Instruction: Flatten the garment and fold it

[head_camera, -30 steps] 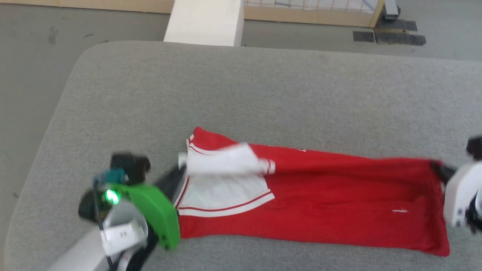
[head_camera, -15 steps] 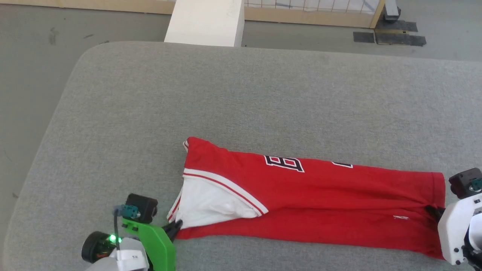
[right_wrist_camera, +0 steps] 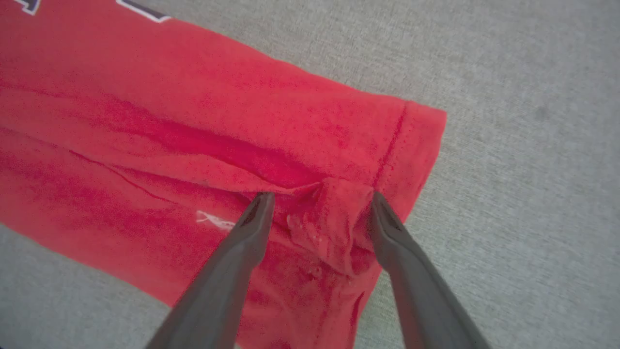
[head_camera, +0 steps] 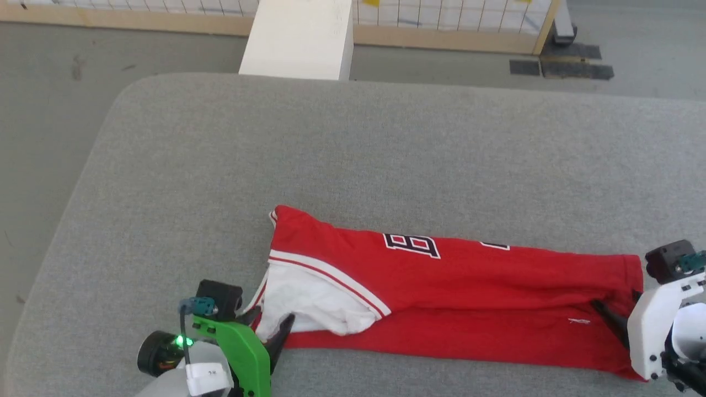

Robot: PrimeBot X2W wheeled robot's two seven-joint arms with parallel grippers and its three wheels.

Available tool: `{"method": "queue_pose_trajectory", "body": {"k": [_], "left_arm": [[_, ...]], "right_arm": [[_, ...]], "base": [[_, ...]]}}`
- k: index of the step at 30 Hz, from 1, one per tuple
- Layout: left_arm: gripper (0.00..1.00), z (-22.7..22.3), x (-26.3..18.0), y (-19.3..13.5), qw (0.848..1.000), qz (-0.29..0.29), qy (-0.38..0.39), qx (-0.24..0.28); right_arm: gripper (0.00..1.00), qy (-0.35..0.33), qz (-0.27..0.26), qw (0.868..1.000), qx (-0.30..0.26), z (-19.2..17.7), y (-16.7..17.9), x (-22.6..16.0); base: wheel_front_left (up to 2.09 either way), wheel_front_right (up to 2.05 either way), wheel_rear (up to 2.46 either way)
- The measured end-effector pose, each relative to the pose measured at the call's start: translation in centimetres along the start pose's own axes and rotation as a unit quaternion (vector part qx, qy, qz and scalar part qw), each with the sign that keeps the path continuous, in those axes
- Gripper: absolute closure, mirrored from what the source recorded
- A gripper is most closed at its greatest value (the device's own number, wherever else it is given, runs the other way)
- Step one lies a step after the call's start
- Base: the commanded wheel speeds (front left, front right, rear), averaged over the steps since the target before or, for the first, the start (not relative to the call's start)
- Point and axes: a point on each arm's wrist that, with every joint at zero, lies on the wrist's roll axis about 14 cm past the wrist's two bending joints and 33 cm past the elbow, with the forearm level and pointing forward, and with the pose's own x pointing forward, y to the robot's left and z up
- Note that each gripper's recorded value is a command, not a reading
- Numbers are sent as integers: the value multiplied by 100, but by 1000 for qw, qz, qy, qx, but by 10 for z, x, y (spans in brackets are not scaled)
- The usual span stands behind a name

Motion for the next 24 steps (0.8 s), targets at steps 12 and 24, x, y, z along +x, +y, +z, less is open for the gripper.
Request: {"method": "queue_pose_trajectory", "body": {"k": [12, 24], "left_arm": [[0, 115, -41, 7, 952, 61, -300, -2], [0, 140, -86, 22, 900, 111, -420, -21]], "right_arm": [[0, -142, -10, 985, 100, 51, 0, -45], [0, -134, -73, 955, 255, -2, -10, -39]], "base": [[0, 0, 0], [0, 0, 0]]}}
